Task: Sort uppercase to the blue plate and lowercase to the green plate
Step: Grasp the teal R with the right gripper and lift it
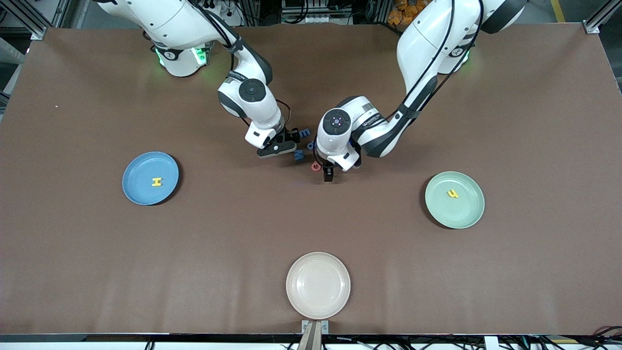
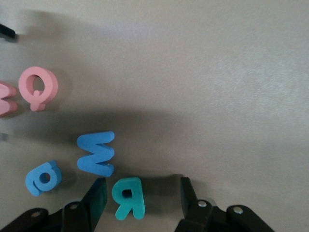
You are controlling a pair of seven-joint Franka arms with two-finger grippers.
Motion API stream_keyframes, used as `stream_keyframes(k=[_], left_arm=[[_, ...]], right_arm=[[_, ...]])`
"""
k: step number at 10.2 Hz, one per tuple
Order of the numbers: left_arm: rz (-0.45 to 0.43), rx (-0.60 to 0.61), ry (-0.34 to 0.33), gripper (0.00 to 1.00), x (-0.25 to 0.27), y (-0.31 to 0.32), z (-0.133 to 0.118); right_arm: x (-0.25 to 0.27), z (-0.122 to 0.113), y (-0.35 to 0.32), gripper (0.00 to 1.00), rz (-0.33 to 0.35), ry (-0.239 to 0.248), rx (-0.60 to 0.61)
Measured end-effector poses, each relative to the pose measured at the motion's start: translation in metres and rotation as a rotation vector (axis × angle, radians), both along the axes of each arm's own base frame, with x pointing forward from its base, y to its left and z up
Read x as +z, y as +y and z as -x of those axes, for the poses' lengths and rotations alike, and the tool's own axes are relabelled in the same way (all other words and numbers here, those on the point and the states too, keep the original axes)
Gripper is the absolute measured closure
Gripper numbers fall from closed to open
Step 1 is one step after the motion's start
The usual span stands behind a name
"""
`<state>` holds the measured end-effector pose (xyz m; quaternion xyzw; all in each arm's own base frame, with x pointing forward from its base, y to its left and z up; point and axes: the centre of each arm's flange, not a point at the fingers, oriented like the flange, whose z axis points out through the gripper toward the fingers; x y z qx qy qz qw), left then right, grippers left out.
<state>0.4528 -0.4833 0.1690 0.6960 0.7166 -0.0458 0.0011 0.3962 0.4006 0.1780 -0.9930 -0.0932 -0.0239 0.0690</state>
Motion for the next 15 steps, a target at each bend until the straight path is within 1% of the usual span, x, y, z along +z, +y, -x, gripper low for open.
stream_keyframes(k=[3, 4, 5, 6, 7, 9, 11, 13, 14, 15], left_arm=[[-0.003, 0.005, -0.002, 0.0, -0.003, 0.003, -0.002], [-0.002, 0.006, -0.005, 0.0, -0.004, 0.002, -0.002], [-0.002, 0.008, -0.009, 0.0, -0.005, 0.001, 0.0], [-0.005, 0.01, -0.013, 0.0, -0.006, 0.0, 0.001], [-0.004, 0.011, -0.015, 0.0, -0.006, -0.002, 0.002], [-0.022, 0.017, -0.036, 0.0, -0.008, -0.005, 0.007], [-0.054, 0.03, -0.081, 0.0, -0.009, -0.011, 0.015], [-0.064, 0.023, -0.096, 0.0, -0.01, -0.012, 0.017], [-0.064, 0.022, -0.096, 0.0, -0.01, -0.012, 0.018], [-0.064, 0.022, -0.096, 0.0, -0.01, -0.012, 0.018]], right_arm=[[-0.003, 0.003, 0.002, 0.34, -0.003, 0.001, -0.013], [-0.002, 0.002, 0.002, 0.46, -0.003, -0.001, -0.014], [-0.002, 0.002, 0.002, 0.5, -0.002, -0.001, -0.014], [-0.002, 0.002, 0.002, 0.65, -0.001, -0.001, -0.014], [-0.001, 0.003, 0.003, 0.68, -0.002, -0.002, -0.013], [-0.001, 0.003, 0.003, 0.71, 0.001, -0.004, -0.007], [-0.001, 0.004, 0.004, 0.71, 0.003, -0.009, 0.002], [0.0, 0.003, 0.003, 0.71, 0.009, -0.009, 0.011], [0.0, -0.003, -0.002, 0.71, 0.028, -0.01, 0.035], [0.001, -0.015, -0.014, 0.71, 0.06, -0.009, 0.065]])
